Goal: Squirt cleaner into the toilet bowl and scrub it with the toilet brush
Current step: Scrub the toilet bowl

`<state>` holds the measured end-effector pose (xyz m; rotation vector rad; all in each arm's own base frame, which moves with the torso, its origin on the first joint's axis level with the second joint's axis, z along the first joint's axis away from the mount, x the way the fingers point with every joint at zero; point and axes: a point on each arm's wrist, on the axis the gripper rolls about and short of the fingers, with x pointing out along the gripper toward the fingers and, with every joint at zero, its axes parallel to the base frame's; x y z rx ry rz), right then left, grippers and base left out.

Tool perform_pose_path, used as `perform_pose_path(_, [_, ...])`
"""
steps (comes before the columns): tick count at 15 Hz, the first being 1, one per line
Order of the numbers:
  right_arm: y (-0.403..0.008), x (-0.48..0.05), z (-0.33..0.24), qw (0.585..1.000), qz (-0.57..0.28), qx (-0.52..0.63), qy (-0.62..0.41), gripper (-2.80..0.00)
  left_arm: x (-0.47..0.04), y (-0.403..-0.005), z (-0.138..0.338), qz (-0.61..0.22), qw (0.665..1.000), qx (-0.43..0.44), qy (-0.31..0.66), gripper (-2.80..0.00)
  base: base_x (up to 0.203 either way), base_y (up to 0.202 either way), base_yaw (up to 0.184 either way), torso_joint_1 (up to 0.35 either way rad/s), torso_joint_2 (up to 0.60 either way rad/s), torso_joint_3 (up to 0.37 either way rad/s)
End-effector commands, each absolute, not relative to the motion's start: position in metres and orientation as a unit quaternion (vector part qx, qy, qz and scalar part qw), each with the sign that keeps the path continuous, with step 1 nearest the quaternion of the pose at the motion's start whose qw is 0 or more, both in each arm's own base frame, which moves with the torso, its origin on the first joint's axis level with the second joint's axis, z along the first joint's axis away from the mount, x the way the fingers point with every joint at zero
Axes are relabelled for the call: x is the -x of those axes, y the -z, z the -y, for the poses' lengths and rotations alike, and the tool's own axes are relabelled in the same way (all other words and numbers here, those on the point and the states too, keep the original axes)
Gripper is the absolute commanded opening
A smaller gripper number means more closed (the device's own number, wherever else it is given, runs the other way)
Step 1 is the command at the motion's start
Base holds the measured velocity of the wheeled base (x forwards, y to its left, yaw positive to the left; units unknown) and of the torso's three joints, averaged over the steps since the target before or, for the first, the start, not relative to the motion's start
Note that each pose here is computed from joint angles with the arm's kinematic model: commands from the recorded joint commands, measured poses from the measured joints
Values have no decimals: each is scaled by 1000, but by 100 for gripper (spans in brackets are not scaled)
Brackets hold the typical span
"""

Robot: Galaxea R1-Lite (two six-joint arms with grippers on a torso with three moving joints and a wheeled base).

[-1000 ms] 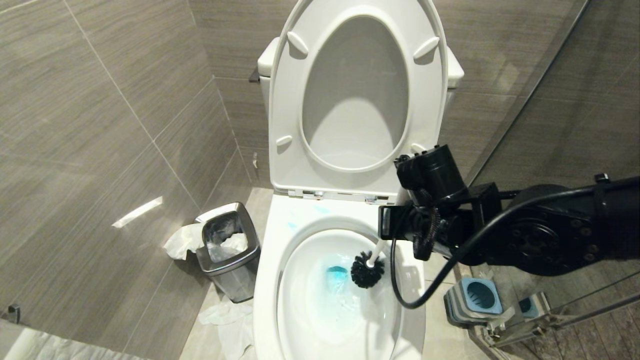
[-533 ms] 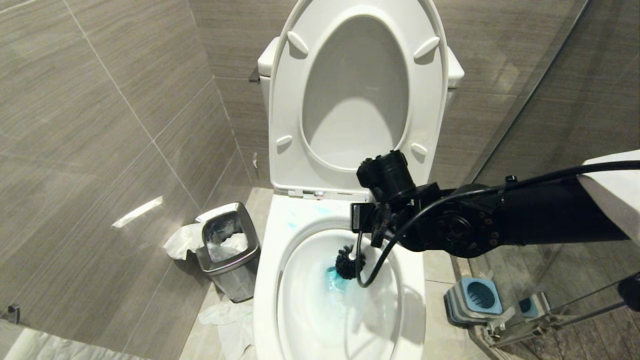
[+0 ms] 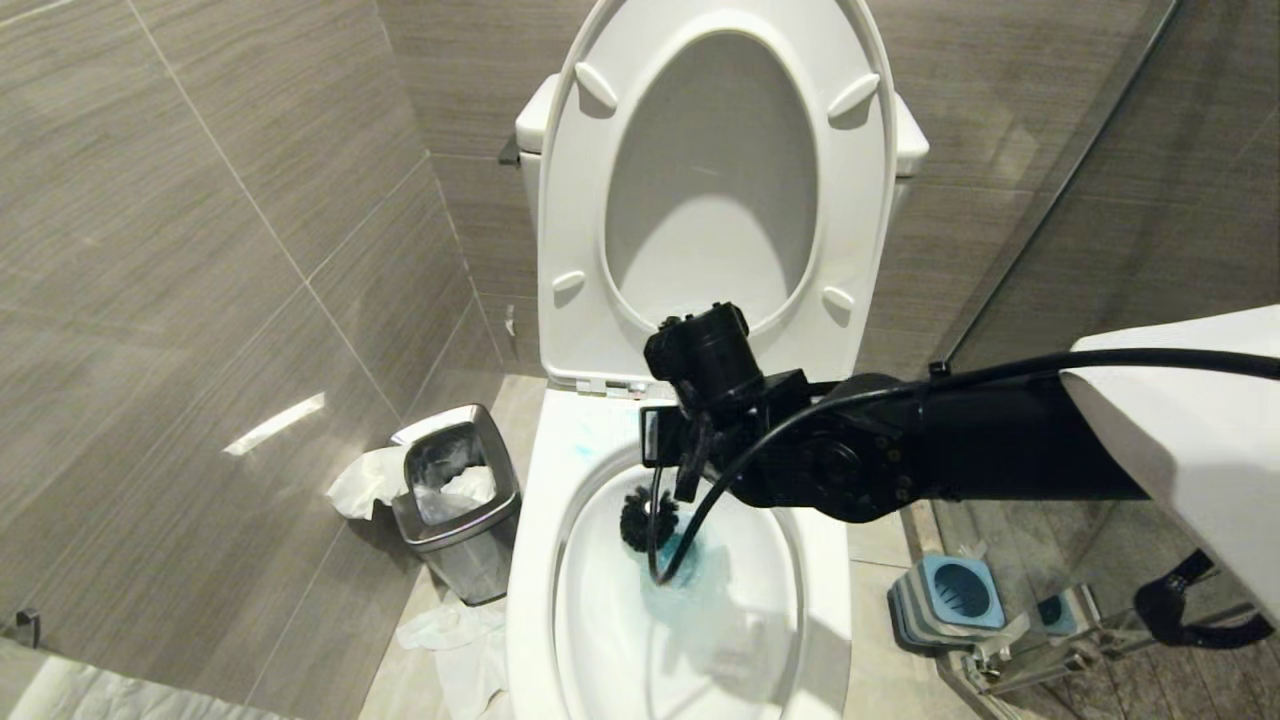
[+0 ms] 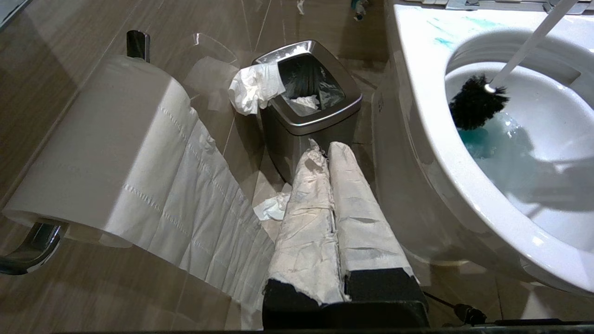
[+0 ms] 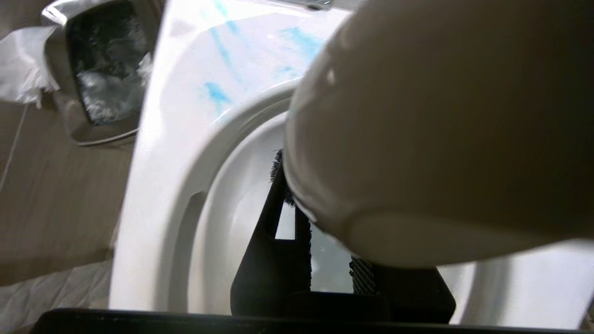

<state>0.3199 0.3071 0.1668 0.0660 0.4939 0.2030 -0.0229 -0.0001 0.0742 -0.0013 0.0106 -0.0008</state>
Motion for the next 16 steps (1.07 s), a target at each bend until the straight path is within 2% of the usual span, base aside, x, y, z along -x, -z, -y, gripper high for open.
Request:
perform_pose_path(1, [-163,-309,-322,961,-247,-27,-118,-280,23,-74,0,-6,1000,1,0,-280,0,0,0,0,0,0])
perform_pose_path(8, [-179,-233,-329,948,-261,-11,-182,-280,23,-74,0,-6,1000,1,0,-280,0,0,0,0,0,0])
perform_pose_path(16, [-183,-160,-265,935,-290,10,-204,-280,23,-74,0,-6,1000,1,0,-280,0,0,0,0,0,0])
